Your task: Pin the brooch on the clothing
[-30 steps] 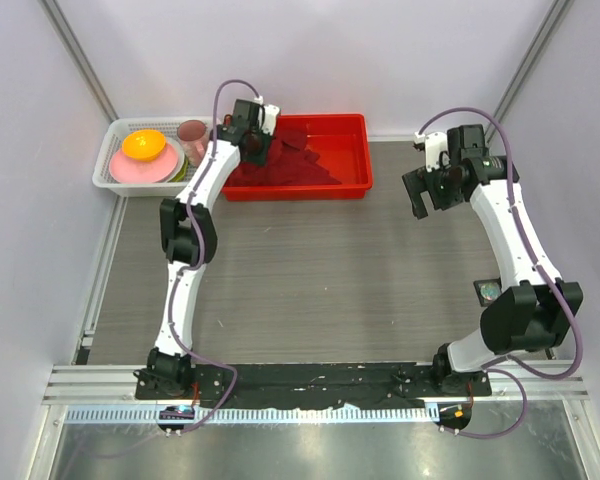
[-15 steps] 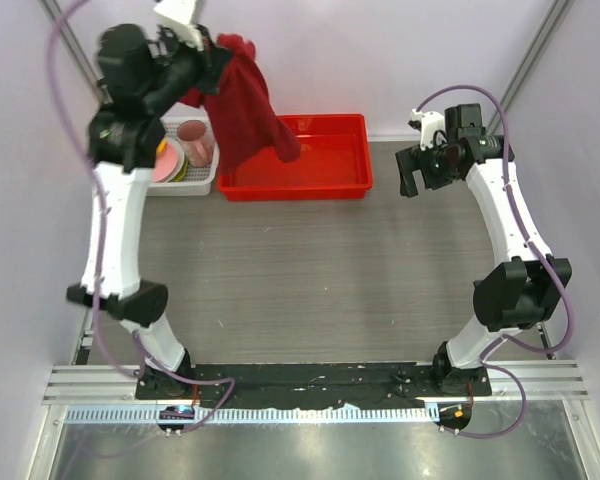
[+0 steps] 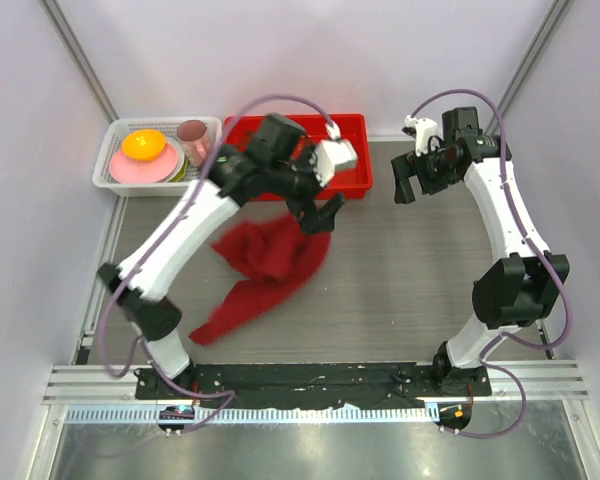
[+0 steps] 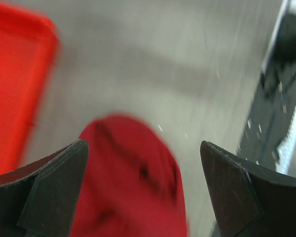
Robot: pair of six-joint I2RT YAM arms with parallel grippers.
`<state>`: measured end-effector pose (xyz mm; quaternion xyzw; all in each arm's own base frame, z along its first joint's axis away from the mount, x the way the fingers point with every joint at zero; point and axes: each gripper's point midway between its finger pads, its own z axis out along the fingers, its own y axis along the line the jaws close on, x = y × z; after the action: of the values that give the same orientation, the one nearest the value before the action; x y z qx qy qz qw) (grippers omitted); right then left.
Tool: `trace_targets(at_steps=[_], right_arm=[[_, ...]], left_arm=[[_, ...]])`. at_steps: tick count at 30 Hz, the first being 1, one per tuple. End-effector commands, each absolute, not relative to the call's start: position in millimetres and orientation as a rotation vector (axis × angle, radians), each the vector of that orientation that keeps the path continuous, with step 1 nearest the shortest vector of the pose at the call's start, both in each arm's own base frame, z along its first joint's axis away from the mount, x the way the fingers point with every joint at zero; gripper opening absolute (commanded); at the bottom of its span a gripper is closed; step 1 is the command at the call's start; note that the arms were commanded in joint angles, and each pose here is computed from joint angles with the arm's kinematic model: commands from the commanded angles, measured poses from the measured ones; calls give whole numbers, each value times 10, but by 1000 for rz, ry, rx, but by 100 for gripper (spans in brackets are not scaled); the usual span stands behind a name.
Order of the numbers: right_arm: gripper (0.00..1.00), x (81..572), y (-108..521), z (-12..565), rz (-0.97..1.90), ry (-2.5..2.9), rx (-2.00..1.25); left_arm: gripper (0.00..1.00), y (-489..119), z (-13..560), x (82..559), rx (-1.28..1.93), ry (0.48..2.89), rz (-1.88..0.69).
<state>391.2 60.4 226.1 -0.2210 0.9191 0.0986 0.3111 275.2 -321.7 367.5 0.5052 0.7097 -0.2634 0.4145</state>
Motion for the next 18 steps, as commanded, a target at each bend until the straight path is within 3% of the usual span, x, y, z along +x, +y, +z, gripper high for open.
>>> trace_targets(at_steps=[1, 3, 7, 10, 18], right_arm=[[100, 3575, 654, 2100, 328, 2463, -709], [100, 3481, 711, 2027, 362, 2461, -757], [100, 3283, 959, 1812, 425, 2455, -886], [100, 3205, 1297, 1723, 459, 2398, -1031], [96, 2894, 2337, 1434, 545, 2244, -1420]], left_arm=[[100, -2659, 3144, 2581, 1325, 2054, -856], [100, -2406, 3188, 2658, 1245, 2036, -876], [98, -1636, 2392, 2710, 1134, 2225, -784], [94, -1240, 2144, 2720, 977, 2291, -759], [88, -845, 1460, 2629, 904, 2389, -781]])
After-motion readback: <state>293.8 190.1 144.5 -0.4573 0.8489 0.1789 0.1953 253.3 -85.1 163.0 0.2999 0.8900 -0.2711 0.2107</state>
